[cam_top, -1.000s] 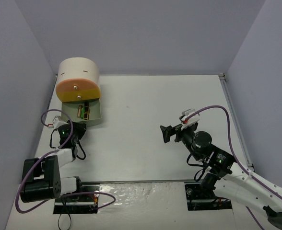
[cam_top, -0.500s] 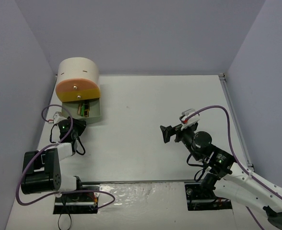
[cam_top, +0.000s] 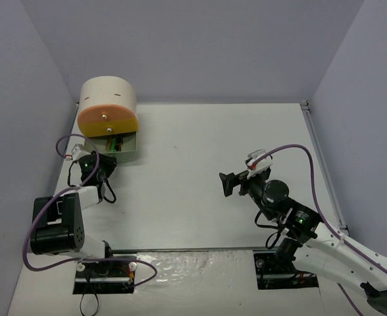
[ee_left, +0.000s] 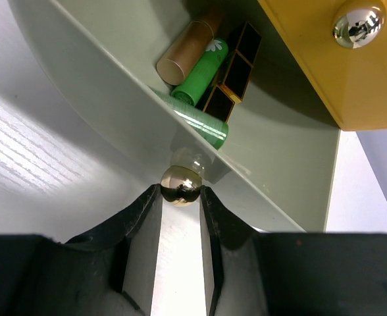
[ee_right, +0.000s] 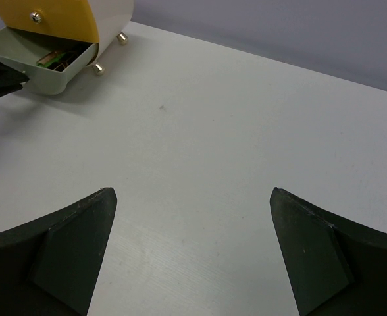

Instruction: Organize the makeup

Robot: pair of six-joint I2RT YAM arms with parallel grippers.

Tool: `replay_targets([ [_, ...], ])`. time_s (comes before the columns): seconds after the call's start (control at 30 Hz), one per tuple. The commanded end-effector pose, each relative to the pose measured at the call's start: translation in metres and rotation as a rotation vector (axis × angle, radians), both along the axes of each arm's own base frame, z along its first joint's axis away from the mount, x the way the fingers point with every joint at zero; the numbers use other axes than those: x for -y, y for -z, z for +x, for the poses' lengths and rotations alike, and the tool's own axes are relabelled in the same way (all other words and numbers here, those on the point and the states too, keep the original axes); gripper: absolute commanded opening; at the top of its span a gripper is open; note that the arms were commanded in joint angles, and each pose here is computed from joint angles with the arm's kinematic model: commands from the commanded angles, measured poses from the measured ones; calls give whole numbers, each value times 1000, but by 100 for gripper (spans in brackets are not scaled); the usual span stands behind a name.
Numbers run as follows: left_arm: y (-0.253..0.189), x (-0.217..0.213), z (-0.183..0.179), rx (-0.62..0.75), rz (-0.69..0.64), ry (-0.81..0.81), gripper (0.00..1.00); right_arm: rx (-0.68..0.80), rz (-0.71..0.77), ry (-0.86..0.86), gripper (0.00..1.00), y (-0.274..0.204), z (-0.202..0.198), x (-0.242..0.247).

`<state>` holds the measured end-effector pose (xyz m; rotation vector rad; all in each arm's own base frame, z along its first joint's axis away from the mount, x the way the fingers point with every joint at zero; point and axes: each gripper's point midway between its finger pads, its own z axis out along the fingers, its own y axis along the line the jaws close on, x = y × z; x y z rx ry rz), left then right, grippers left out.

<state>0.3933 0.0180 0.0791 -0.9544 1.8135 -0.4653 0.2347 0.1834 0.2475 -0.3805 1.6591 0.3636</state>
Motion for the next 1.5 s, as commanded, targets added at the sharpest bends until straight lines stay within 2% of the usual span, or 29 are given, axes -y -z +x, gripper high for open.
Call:
replay_targets([
  [0.0, -65, -7, 39, 208, 46, 3, 0, 48, 33, 31, 100, -15, 8, 1],
  [0.77, -73, -16, 96, 280, 41, -11, 3, 40, 15, 22, 100, -10, 9, -3],
  [1.23, -79, -22, 116, 309, 46, -32, 20, 39, 10, 24, 100, -9, 10, -3],
  [1.47, -79, -24, 124, 307, 60, -32, 35, 37, 8, 25, 100, -9, 10, -3],
])
